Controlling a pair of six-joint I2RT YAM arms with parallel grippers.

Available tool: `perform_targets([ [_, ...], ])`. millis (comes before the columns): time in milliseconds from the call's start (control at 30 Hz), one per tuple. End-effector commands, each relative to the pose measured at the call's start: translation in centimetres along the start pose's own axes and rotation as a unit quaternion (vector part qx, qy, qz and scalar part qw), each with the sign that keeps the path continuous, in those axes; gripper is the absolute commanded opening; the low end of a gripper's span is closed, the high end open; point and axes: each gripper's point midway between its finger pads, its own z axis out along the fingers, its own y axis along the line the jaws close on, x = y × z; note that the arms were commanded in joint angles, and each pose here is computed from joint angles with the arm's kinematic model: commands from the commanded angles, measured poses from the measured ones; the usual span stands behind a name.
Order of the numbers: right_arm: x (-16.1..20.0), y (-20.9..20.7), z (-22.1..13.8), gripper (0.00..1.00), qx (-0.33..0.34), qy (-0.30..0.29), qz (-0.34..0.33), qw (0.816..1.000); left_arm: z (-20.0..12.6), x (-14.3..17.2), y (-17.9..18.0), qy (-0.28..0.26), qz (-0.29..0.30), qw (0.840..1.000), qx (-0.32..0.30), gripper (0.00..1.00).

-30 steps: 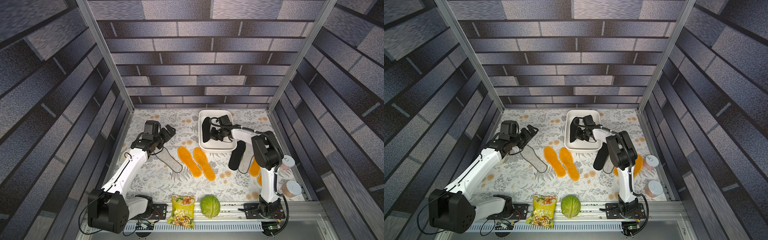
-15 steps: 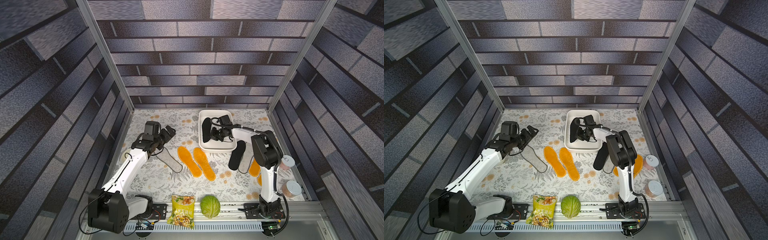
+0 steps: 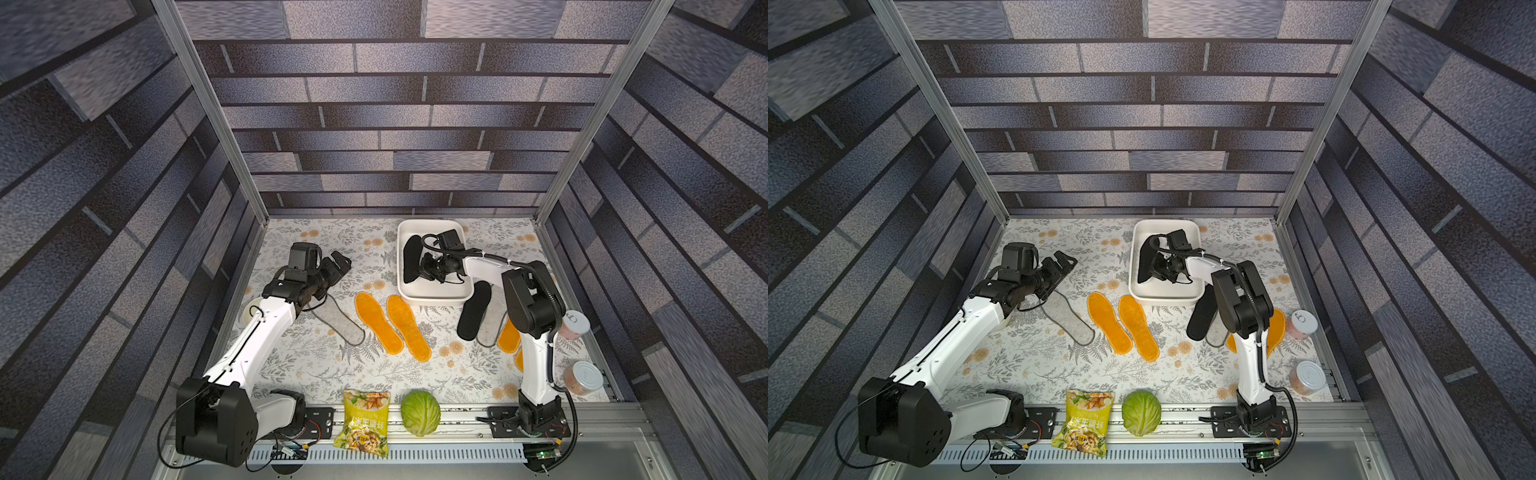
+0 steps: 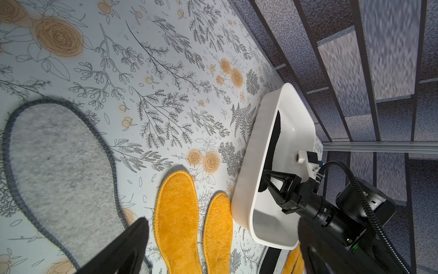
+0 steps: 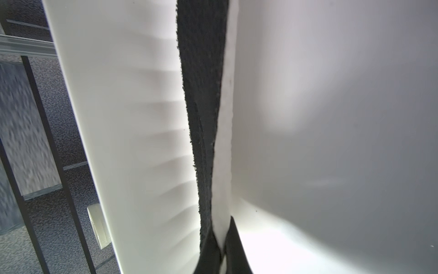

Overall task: Put the insoles into the storage box
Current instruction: Place the insole in the storage box.

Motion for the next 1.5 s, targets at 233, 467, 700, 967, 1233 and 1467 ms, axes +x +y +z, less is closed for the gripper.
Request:
perform_targets([
  [233,0.5,-2.1,0.8,0.07,0.043,0.02,0.015,0.999,-0.4,0.1,0.1,-0.002,-0.005,1.0,0.008,1.0],
  [467,0.2,-1.9,0.7,0.24,0.041,0.017,0.014,0.999,-0.5,0.1,0.3,-0.002,-0.007,1.0,0.004,1.0],
  [700,-0.4,-0.6,-0.2,0.38,0.031,0.009,0.003,0.999,-0.4,0.1,0.3,-0.001,-0.008,1.0,0.004,1.0],
  [967,-1.4,1.5,-3.5,0.54,0.04,-0.019,-0.031,0.999,-0.2,0.1,0.2,0.005,-0.009,1.0,0.005,1.0],
  [1233,-2.0,4.5,-8.6,0.61,0.042,-0.055,-0.073,0.995,0.1,0.2,0.1,0.01,-0.01,1.0,0.009,1.0],
  [1467,-0.7,5.3,-14.7,0.64,0.06,-0.109,-0.095,0.988,0.5,0.7,-0.8,0.031,0.005,0.999,0.029,1.0],
])
